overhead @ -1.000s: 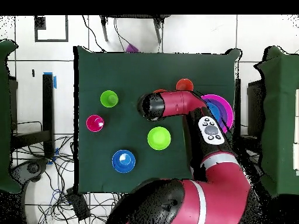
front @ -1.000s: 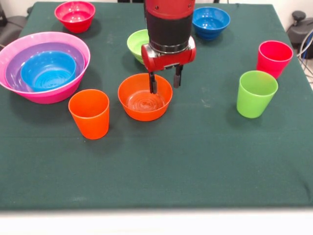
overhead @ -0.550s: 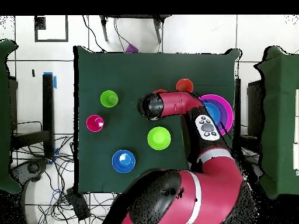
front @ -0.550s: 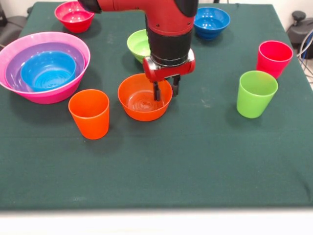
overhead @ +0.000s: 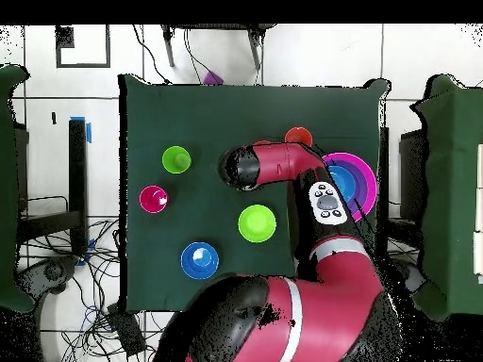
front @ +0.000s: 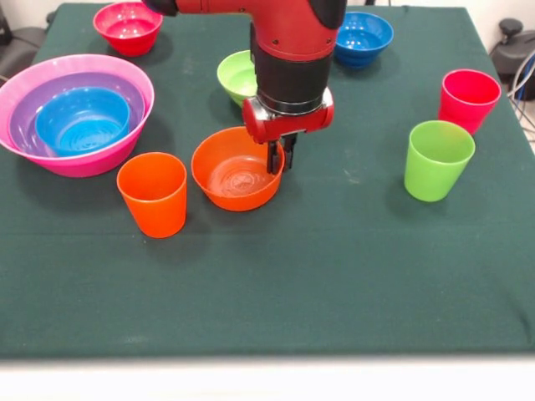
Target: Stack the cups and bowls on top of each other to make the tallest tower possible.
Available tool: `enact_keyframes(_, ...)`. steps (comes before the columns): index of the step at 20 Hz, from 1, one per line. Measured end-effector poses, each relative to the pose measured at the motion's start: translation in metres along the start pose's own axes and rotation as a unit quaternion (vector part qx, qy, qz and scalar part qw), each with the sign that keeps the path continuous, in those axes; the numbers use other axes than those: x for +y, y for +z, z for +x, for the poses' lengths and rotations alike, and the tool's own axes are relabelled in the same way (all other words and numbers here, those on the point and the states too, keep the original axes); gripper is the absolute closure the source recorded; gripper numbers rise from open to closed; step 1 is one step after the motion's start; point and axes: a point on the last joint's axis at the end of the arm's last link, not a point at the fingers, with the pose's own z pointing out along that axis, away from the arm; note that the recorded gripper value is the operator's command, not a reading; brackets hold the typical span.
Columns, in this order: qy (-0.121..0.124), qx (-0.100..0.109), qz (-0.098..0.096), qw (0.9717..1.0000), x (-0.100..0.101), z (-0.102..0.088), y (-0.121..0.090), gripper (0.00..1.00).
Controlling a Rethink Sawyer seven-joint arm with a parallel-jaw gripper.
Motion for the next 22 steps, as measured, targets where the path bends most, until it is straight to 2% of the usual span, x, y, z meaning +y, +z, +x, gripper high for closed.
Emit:
enact_keyframes(4, -0.004, 0.003, 0.011, 0.9999, -0.001, 0.000, -0.003, 1.00)
enact_keyframes(8, -0.007, 0.022, 0.030, 0.9993, -0.003, 0.007, -0.020, 1.00)
enact_keyframes(12, -0.007, 0.067, 0.052, 0.9964, -0.003, 0.014, -0.063, 1.00)
enact_keyframes(13, -0.006, 0.071, 0.054, 0.9960, -0.003, 0.014, -0.068, 1.00)
enact_keyframes(16, 0.002, 0.099, 0.067, 0.9928, -0.006, 0.015, -0.109, 1.00)
enact_keyframes(19, 0.011, 0.106, 0.077, 0.9912, -0.012, 0.014, -0.137, 1.00)
enact_keyframes(20, 0.016, 0.105, 0.082, 0.9909, -0.017, 0.013, -0.149, 1.00)
enact_keyframes(22, 0.022, 0.100, 0.089, 0.9908, -0.023, 0.012, -0.159, 1.00)
